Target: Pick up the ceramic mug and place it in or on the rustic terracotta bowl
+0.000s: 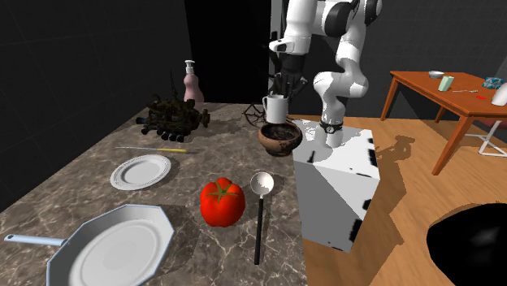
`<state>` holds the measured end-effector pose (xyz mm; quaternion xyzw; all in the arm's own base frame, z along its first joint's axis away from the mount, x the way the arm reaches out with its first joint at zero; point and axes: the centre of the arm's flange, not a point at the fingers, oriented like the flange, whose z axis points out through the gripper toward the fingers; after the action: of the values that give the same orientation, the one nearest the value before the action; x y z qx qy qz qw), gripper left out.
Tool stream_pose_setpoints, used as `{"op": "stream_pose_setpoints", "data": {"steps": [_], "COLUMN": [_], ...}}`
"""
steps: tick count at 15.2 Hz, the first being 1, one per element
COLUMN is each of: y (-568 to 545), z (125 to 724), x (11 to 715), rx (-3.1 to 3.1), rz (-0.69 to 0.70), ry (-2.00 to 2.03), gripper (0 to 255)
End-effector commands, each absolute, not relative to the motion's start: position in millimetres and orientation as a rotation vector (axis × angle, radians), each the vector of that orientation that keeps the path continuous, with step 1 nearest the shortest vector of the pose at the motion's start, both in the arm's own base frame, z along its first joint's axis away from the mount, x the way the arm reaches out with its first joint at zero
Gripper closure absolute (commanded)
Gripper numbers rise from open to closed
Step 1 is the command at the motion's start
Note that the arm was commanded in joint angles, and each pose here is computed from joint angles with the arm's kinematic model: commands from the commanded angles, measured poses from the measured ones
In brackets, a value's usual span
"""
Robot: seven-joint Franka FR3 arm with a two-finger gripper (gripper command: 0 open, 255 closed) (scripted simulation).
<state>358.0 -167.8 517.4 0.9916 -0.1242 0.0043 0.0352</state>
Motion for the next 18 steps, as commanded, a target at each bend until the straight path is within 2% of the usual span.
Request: {"op": "stream_pose_setpoints", "data": {"steps": [1, 10, 18], "y": [-172, -172, -172], "z": [501, 450, 450], "x": [356, 356, 356], "rx": [3.051, 3.051, 3.051], "rz": [-0.014, -0.014, -0.014], "ry": [-0.392, -0.392, -0.392], "gripper": [255, 255, 255]}}
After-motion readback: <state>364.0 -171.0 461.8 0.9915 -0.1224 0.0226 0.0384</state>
